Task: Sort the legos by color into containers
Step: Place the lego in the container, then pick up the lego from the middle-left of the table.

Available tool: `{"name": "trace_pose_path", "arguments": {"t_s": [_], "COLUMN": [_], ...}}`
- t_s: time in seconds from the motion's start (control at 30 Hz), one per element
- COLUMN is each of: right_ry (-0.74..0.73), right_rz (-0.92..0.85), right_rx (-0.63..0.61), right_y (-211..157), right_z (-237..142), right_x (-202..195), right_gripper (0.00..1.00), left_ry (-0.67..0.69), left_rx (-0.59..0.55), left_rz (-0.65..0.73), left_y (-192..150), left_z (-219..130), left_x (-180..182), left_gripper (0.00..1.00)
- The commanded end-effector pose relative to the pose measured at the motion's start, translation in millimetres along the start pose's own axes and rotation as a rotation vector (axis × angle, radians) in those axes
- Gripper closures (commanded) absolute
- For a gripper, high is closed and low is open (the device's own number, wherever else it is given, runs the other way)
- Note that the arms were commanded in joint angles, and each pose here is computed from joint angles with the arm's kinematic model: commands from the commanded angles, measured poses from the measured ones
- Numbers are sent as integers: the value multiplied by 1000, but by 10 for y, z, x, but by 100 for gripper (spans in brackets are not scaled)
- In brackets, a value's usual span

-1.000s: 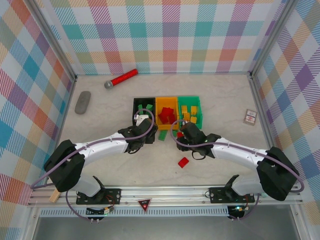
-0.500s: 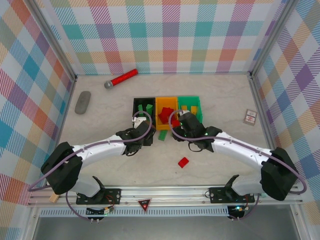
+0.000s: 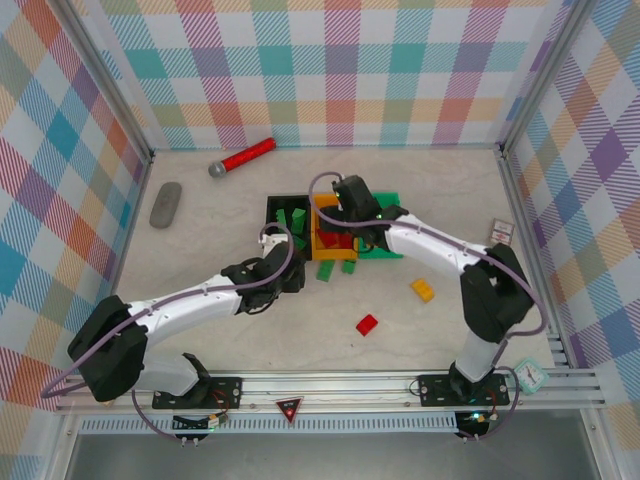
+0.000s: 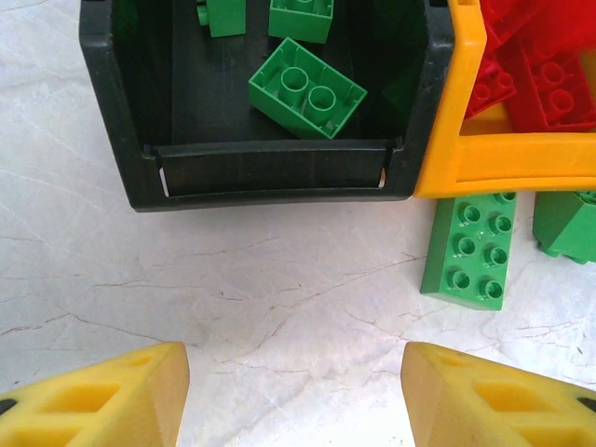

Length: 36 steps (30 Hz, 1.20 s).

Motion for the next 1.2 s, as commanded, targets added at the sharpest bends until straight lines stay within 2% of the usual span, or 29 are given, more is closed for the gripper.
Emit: {"name": "trace_pose_path", "arguments": {"t_s": [0.0, 0.27, 0.4, 0.57, 0.77, 0.93, 1.17], "right_ry": [8, 11, 9, -16, -43, -88, -103], "right_rz": [-42, -78, -106, -153, -113, -99, -51], "right_rx": [37, 41, 43, 43, 1, 21, -12], "right_y": [36, -169, -267, -436, -736, -1010, -1110], "right_z": [18, -183, -337, -505, -568, -488, -448], "right_x": [-14, -77, -116, -196, -309, -399, -467], "right_gripper": [32, 29, 29, 28, 27, 27, 26], "left_ry": [9, -33, -143, -217, -301, -360, -384], "left_rx": [16, 40, 74, 107, 108, 170, 230], "left_rz": [-18, -30, -16, 24, 68, 175, 387], "left_y": [-51, -112, -145, -210, -343, -547, -918], "left_z": [-39, 3, 83, 135, 96, 84, -18], "left_x": [91, 75, -110, -307, -452, -591, -801], "left_gripper": [38, 37, 36, 36, 32, 29, 29]}}
Point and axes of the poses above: each hand's point on the last joint's axis, 136 mm out from that joint toward the fingers, its own z axis out along the fingers, its own x axis along the line the jaws close on, y = z × x, the point moved 8 cm from there along -z, back along the fingers, and after that the axes turned 12 degrees about -z, right-handed, at the moved point
